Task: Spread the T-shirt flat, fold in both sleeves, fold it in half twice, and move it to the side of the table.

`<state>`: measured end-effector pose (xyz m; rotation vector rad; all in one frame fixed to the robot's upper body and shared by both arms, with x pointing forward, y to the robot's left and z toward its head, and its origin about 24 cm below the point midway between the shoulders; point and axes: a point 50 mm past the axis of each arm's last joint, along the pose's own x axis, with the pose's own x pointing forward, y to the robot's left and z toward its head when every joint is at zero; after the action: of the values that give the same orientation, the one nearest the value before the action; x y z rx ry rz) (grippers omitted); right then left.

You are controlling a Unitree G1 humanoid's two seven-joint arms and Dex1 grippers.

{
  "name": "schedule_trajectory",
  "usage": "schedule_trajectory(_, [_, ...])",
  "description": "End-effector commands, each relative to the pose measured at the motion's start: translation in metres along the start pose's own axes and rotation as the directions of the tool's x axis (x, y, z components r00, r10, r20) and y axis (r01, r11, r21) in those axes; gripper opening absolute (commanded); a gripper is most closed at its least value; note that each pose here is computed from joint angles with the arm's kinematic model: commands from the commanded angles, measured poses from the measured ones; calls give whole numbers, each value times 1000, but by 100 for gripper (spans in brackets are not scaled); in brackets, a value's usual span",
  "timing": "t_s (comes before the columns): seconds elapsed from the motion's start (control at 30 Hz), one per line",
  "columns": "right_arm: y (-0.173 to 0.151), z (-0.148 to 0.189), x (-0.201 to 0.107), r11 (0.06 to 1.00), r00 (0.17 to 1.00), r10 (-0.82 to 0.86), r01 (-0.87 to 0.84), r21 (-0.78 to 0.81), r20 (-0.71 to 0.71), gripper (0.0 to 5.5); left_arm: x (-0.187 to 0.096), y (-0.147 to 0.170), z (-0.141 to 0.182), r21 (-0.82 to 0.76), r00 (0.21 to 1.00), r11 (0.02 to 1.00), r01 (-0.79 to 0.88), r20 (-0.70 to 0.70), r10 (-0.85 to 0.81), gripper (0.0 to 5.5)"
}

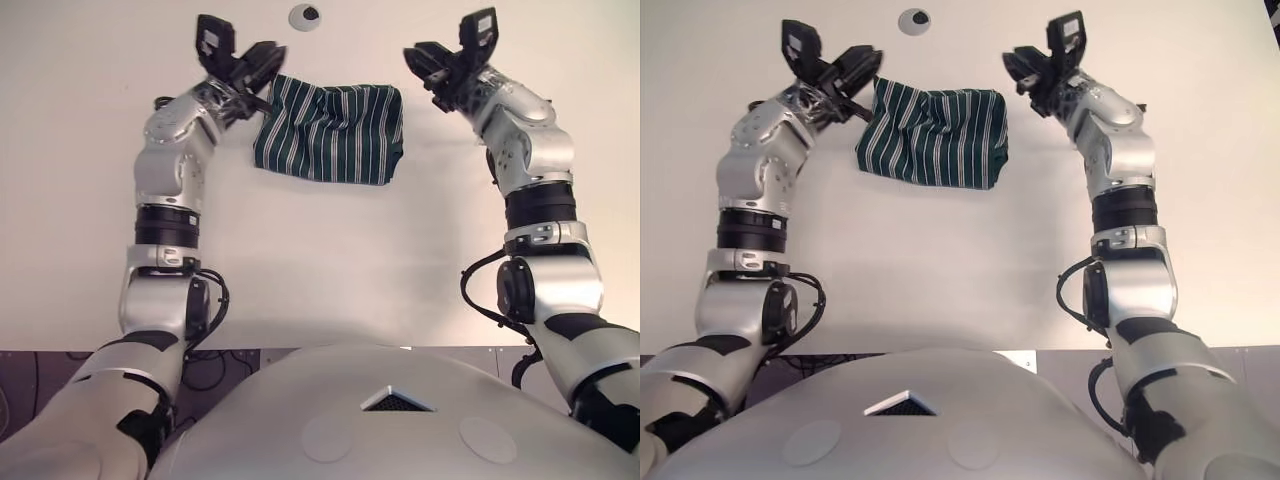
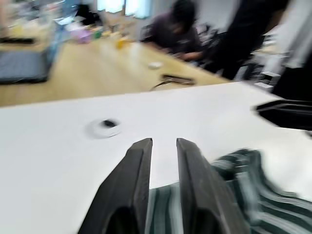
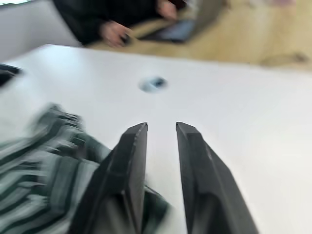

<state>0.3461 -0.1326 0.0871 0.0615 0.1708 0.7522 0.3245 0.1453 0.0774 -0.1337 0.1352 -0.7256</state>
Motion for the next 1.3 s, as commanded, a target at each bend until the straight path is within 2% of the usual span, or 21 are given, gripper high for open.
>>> schedule_trajectory(0.03, [39,-10,8,970,970,240,-241,-26,-49,30,3,-2,-24,32,987,999,-17,-157,22,41])
schedule_trajectory(0.13, [45,-33,14,966,953,246,-256,-35,-175,0,4,10,-32,84,967,990,-111,-219,127,2])
schedule_trajectory(0.3, [9,-56,23,995,966,-71,86,48,-247,0,-7,29,-43,149,929,960,-238,-256,269,2])
schedule_trajectory(0.4, [-7,-63,18,967,944,-181,221,123,-275,0,-17,41,-47,172,899,929,-327,-247,362,2])
schedule_trajectory(0.47, [-13,-66,14,957,930,-218,263,120,-296,0,-25,47,-42,148,892,908,-393,-180,416,2])
schedule_trajectory(0.57, [-7,-59,18,980,955,-168,189,65,-242,0,-33,48,-25,55,904,904,-424,-36,426,2])
schedule_trajectory(0.63, [10,-41,26,995,991,-44,54,79,-124,0,-39,48,-16,27,901,901,-434,24,433,2])
schedule_trajectory(0.7, [29,-31,31,995,994,82,-78,54,-76,0,-42,47,-12,16,896,897,-442,45,441,2])
schedule_trajectory(0.77, [42,-39,37,988,977,152,-150,29,-150,0,-42,46,-12,18,895,895,-445,44,444,2])
schedule_trajectory(0.87, [33,-63,37,997,948,47,-24,76,-315,0,-37,42,-10,21,899,899,-437,53,435,2])
schedule_trajectory(1.0, [-8,-92,8,937,845,-242,330,110,-478,0,-40,42,-11,20,887,887,-461,57,459,2])
schedule_trajectory(1.13, [-56,-113,-64,766,684,-455,627,141,-569,0,-55,36,-17,-39,858,861,-508,68,509,2])
schedule_trajectory(1.17, [-68,-117,-89,695,615,-525,709,122,-588,0,-59,34,-17,-63,848,852,-520,79,523,2])
schedule_trajectory(1.23, [-91,-124,-160,442,376,-679,895,58,-631,0,-65,29,-14,-79,834,840,-537,98,543,2])
schedule_trajectory(1.27, [-96,-125,-192,320,251,-730,948,8,-636,0,-69,26,-15,-79,826,832,-549,101,555,2])
schedule_trajectory(1.3, [-97,-123,-215,231,160,-760,973,-31,-630,0,-72,25,-17,-83,819,824,-560,97,566,2])
